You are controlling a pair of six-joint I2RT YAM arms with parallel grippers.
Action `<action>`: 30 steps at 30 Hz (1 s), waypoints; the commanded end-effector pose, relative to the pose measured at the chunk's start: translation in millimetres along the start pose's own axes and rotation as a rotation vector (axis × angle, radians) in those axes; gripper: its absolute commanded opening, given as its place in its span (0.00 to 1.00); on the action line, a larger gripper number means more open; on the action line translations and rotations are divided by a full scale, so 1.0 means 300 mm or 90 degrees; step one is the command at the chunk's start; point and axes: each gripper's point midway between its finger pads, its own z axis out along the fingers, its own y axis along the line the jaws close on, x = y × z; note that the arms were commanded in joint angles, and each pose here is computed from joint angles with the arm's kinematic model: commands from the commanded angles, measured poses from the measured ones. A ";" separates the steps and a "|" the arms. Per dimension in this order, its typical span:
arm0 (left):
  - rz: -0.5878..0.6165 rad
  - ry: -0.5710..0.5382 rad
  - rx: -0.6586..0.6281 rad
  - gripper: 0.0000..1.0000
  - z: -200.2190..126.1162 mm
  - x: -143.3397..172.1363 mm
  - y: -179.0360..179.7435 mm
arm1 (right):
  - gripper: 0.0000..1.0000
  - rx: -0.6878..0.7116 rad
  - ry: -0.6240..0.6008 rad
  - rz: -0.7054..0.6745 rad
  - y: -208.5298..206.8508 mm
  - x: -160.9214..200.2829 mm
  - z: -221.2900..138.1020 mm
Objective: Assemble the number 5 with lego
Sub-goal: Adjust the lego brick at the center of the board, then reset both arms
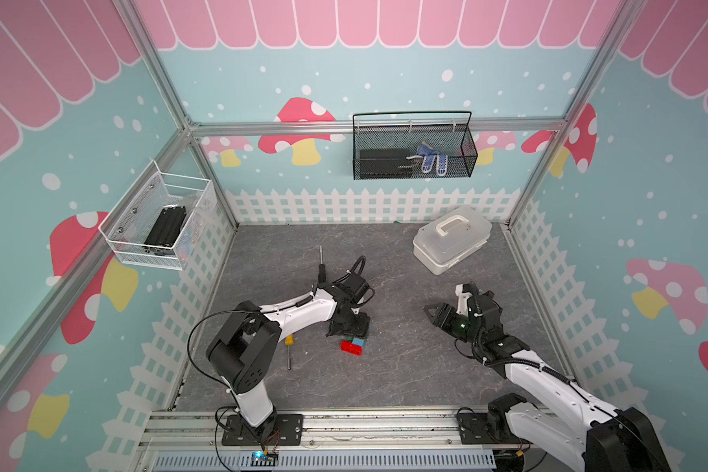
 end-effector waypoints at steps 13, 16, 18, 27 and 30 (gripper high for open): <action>0.008 -0.023 0.002 0.82 -0.050 -0.032 -0.027 | 0.67 0.013 -0.001 -0.017 -0.014 -0.002 -0.023; 0.011 -0.045 0.011 0.83 -0.090 -0.047 -0.039 | 0.69 0.022 0.003 -0.036 -0.010 -0.009 -0.031; 0.016 -0.066 0.017 0.84 -0.130 -0.056 -0.047 | 0.72 0.029 0.006 -0.062 -0.005 -0.018 -0.038; 0.033 -0.487 -0.122 0.99 -0.594 -0.265 0.250 | 0.99 0.341 -0.243 -0.388 -0.129 -0.339 -0.198; -0.034 -0.688 -0.222 0.99 -0.707 -0.287 0.495 | 0.99 0.472 -0.372 -0.461 -0.214 -0.418 -0.263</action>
